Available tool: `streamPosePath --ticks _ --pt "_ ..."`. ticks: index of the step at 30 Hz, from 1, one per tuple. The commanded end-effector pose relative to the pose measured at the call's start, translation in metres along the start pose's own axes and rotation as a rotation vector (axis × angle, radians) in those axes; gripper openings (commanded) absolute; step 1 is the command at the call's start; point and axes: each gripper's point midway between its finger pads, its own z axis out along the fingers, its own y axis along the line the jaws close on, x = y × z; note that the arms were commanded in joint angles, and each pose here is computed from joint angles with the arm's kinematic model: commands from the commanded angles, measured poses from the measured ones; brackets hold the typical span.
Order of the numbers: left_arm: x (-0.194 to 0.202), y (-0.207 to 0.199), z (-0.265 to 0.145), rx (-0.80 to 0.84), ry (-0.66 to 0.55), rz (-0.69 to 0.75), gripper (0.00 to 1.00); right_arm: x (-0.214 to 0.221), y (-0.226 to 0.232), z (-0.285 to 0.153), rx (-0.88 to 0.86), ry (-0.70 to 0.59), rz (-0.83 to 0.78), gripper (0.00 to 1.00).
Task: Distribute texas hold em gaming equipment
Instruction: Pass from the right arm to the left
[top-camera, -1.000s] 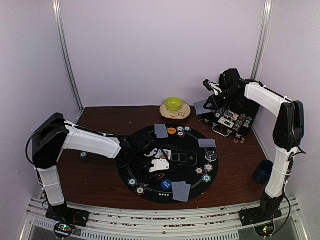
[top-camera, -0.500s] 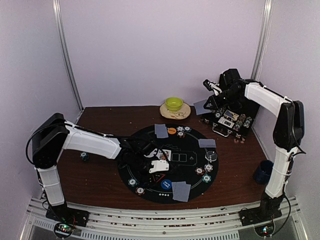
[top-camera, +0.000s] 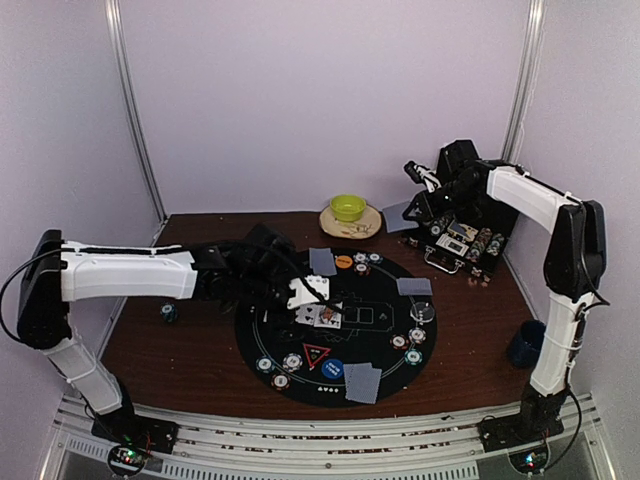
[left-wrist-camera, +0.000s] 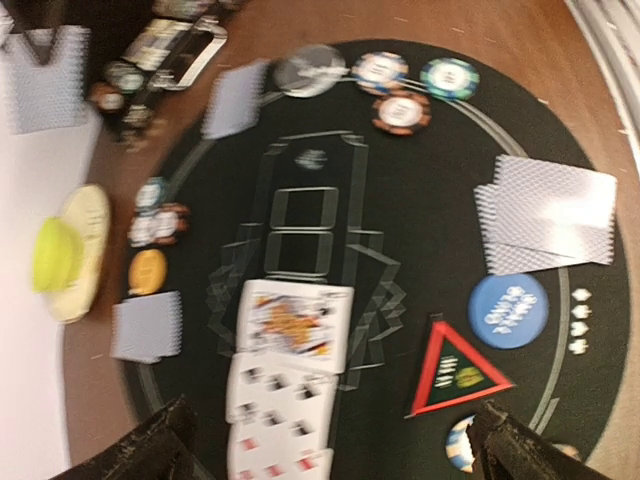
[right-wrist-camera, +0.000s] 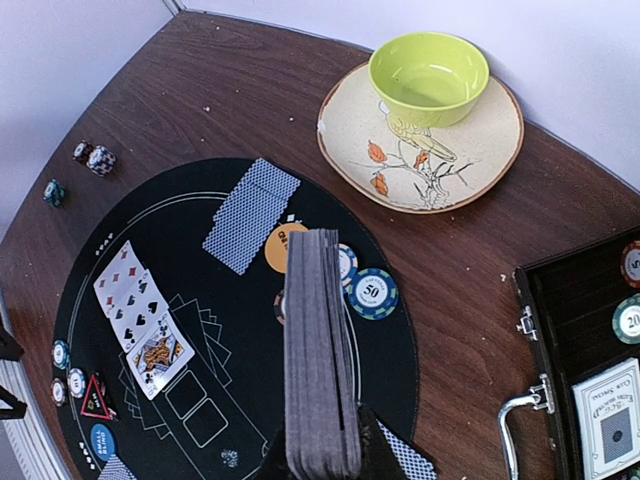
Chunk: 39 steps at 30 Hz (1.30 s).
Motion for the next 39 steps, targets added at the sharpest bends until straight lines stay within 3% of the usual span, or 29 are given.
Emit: streamPosePath --ticks 1,6,12,24,39 --pt "-0.006 0.078 -0.042 -0.302 -0.001 -0.012 0.98 -0.024 0.021 0.004 -0.087 -0.072 0.031 0.00" --pt "-0.007 0.132 -0.070 -0.416 -0.039 -0.083 0.98 -0.028 0.060 0.027 -0.196 -0.080 0.046 0.00" --pt "-0.005 0.151 -0.066 -0.432 -0.027 -0.071 0.98 -0.019 0.132 0.053 -0.437 -0.033 0.077 0.00" --pt "0.004 0.125 -0.043 -0.337 0.019 -0.015 0.98 0.013 0.225 0.077 -0.711 0.093 0.111 0.00" --pt "0.019 0.108 -0.018 -0.281 0.046 -0.012 0.98 0.017 0.244 0.073 -0.859 0.119 0.190 0.00"
